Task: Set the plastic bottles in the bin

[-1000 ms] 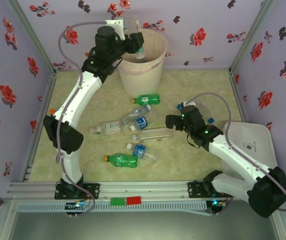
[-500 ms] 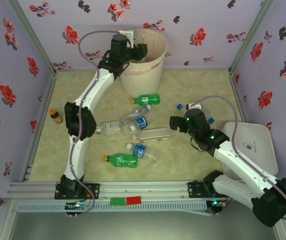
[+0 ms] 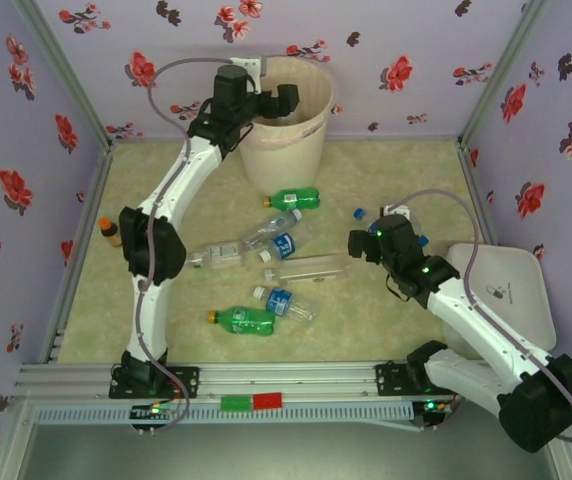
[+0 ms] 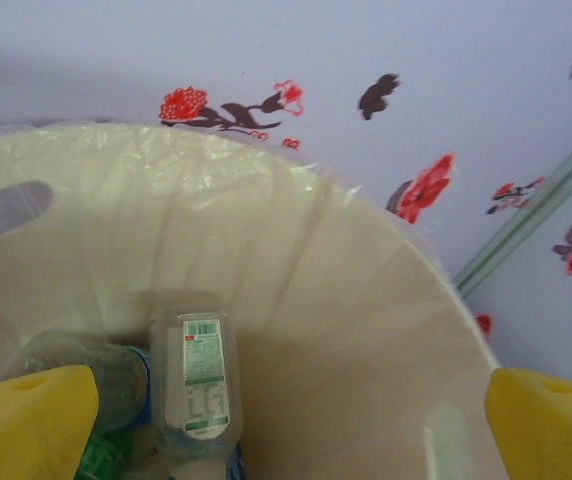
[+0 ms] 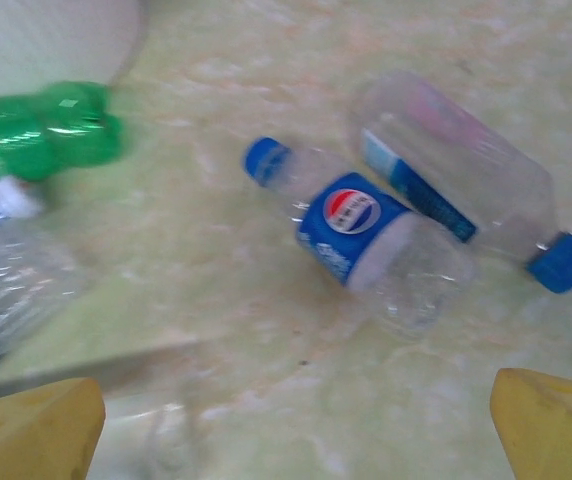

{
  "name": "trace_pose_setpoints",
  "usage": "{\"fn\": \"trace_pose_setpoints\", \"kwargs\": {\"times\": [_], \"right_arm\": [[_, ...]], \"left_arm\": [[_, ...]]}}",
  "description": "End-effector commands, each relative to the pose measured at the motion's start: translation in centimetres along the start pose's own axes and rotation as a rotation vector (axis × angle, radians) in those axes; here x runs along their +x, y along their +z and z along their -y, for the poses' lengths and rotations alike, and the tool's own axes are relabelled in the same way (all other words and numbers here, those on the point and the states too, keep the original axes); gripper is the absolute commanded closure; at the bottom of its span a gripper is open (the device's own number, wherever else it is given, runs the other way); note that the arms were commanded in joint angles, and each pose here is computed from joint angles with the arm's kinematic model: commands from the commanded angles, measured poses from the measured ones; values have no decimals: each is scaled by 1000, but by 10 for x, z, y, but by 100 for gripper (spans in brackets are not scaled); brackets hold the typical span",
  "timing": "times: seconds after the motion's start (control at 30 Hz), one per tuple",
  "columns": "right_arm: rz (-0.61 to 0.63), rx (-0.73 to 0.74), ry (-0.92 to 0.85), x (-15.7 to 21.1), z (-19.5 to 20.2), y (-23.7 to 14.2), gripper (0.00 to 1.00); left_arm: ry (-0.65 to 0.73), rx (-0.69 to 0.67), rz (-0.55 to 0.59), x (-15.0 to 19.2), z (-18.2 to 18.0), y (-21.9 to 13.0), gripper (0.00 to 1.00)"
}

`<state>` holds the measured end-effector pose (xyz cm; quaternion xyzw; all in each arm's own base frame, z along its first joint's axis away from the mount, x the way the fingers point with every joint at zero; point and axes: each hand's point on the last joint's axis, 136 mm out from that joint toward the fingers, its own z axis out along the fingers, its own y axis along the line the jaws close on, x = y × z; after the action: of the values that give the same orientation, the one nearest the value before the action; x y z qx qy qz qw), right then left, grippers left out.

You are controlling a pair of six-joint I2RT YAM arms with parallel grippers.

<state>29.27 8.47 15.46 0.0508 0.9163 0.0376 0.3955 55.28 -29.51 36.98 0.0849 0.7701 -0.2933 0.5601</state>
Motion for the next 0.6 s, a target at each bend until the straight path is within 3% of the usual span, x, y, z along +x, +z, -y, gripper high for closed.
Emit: {"fn": "trace_pose_setpoints", "kwargs": {"times": [0.0,0.17,0.37,0.57], "right_arm": [[-59,39,10,-2,15,8,0],[-142,73,21,2,30,29,0],[-212,67,8,0,32,48,0],[-237,72,-20,-9,30,66,1]], "left_arm": [[4,98,184,-61,33,-63,0],[-21,112,207,-32,30,-109,0],[-143,131,167,40,14,-149,0],[-236,51,72,115,-15,-182,0]]}}
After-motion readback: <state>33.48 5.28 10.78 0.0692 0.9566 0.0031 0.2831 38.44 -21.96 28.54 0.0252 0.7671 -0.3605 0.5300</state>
